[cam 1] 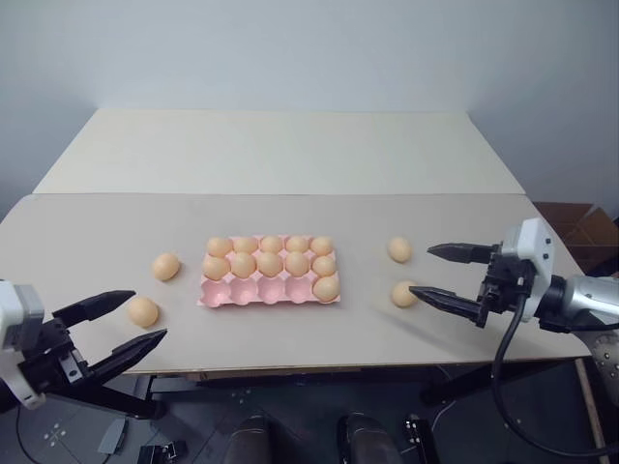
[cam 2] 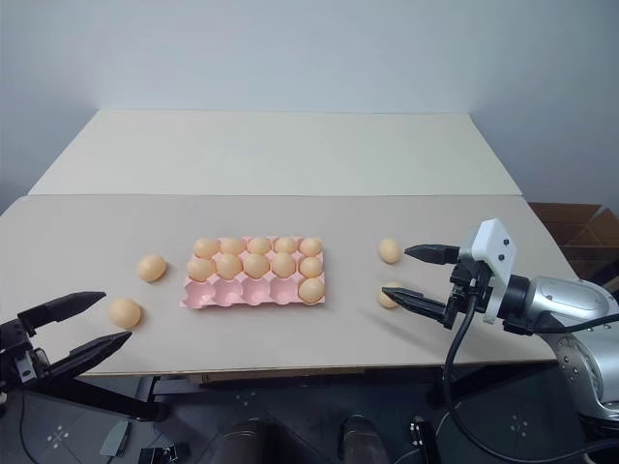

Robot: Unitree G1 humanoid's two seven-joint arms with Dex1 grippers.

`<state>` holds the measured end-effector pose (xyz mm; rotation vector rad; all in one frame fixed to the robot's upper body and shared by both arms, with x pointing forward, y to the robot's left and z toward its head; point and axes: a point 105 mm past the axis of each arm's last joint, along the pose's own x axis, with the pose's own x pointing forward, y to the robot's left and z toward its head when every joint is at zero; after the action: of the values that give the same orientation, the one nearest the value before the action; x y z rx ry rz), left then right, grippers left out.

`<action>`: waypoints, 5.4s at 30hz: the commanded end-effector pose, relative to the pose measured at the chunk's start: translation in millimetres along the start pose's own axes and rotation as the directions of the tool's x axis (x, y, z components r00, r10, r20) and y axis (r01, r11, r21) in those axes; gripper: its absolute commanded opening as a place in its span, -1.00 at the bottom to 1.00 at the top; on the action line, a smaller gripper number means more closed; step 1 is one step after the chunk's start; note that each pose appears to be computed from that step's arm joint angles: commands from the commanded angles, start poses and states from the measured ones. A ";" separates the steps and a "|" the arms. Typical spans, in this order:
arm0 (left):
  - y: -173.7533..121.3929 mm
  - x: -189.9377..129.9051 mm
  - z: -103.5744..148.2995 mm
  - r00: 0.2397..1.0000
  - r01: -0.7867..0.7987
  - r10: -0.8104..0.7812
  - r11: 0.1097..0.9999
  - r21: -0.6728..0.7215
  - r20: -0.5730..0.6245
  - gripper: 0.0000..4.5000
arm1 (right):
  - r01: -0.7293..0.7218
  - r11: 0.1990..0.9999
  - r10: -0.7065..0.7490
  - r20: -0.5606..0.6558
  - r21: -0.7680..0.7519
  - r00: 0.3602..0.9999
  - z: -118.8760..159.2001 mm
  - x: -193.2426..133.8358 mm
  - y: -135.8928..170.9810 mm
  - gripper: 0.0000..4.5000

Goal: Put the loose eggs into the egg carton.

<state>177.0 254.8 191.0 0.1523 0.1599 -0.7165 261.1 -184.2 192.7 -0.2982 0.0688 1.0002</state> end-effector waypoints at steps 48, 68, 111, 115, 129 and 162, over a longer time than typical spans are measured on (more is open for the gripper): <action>-6.9 25.0 23.3 0.979 0.202 -0.204 0.976 0.078 0.022 1.00 | 0.173 0.985 -0.172 -0.274 -0.023 0.946 -60.1 55.5 -14.3 0.15; -3.5 20.6 23.4 0.984 0.171 -0.174 0.982 0.083 0.028 1.00 | -0.073 0.995 0.064 -0.122 -0.074 0.990 5.8 179.1 63.8 0.46; 20.7 11.1 6.9 0.995 0.082 -0.082 0.997 0.009 0.055 1.00 | 0.320 0.944 -0.331 -0.208 -0.085 0.921 -43.0 40.3 -40.2 0.98; 22.1 13.2 8.0 0.995 0.089 -0.089 0.996 0.014 0.054 1.00 | 0.411 0.910 -0.414 -0.230 -0.060 0.881 -47.7 66.0 -66.2 0.98; 19.8 9.6 9.0 0.996 0.078 -0.079 0.997 0.026 0.045 1.00 | 0.558 0.830 -0.541 -0.218 0.017 0.812 -56.4 107.0 -98.2 0.26; 17.9 3.1 9.8 0.998 0.052 -0.052 0.998 0.023 0.025 1.00 | 0.017 0.995 -0.016 0.019 -0.097 1.000 50.1 211.7 83.7 1.00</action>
<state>191.3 265.0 195.9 0.1340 0.1450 -0.7687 299.6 52.4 151.1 -0.4155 0.1104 1.0219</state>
